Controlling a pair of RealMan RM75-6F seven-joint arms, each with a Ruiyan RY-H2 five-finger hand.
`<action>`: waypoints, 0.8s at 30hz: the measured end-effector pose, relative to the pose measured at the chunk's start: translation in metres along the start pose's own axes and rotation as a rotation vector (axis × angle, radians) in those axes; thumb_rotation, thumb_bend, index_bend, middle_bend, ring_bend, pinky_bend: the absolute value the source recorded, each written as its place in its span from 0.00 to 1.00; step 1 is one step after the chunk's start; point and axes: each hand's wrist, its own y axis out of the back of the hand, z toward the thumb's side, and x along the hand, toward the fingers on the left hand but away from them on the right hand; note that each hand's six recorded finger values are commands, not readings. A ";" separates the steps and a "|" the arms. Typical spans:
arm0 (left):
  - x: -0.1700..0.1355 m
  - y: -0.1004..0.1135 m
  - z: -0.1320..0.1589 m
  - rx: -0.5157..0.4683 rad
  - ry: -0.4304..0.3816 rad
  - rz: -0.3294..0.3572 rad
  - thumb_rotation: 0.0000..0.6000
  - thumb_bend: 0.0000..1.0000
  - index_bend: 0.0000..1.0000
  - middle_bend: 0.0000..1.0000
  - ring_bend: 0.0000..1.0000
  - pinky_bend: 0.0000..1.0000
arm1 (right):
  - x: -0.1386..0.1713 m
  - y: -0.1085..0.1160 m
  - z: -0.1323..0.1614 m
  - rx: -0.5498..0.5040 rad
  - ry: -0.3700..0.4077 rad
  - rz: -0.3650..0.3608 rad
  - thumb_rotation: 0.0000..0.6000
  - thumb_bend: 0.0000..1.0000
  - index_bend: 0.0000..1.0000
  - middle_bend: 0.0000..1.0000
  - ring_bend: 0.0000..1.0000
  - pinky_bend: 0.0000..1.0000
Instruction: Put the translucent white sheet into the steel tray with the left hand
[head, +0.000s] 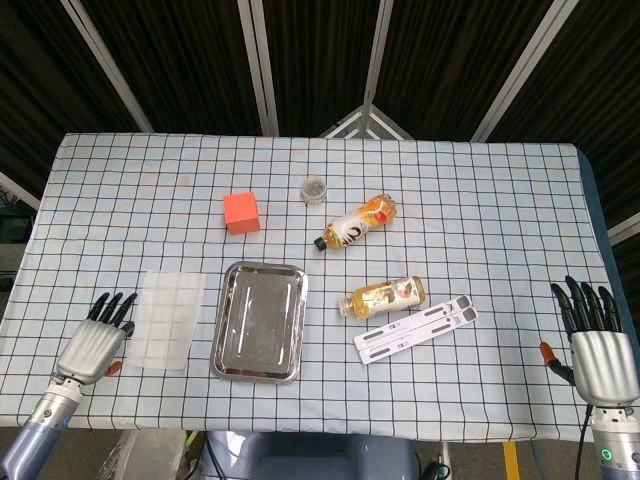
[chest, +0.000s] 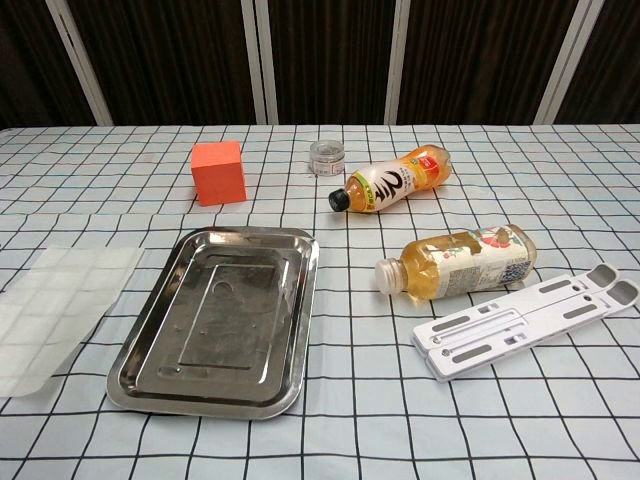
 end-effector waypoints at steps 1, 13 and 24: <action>0.002 0.000 0.001 -0.002 0.000 -0.001 1.00 0.15 0.44 0.00 0.00 0.00 | 0.000 0.000 0.000 0.000 0.000 0.000 1.00 0.33 0.00 0.00 0.00 0.00; 0.003 -0.005 0.018 -0.023 -0.045 -0.025 1.00 0.15 0.45 0.00 0.00 0.00 | 0.000 0.001 -0.001 -0.004 -0.006 -0.005 1.00 0.33 0.00 0.00 0.00 0.00; -0.007 -0.004 0.021 -0.018 -0.062 -0.023 1.00 0.15 0.45 0.00 0.00 0.00 | 0.000 0.002 -0.001 -0.011 -0.004 -0.006 1.00 0.33 0.00 0.00 0.00 0.00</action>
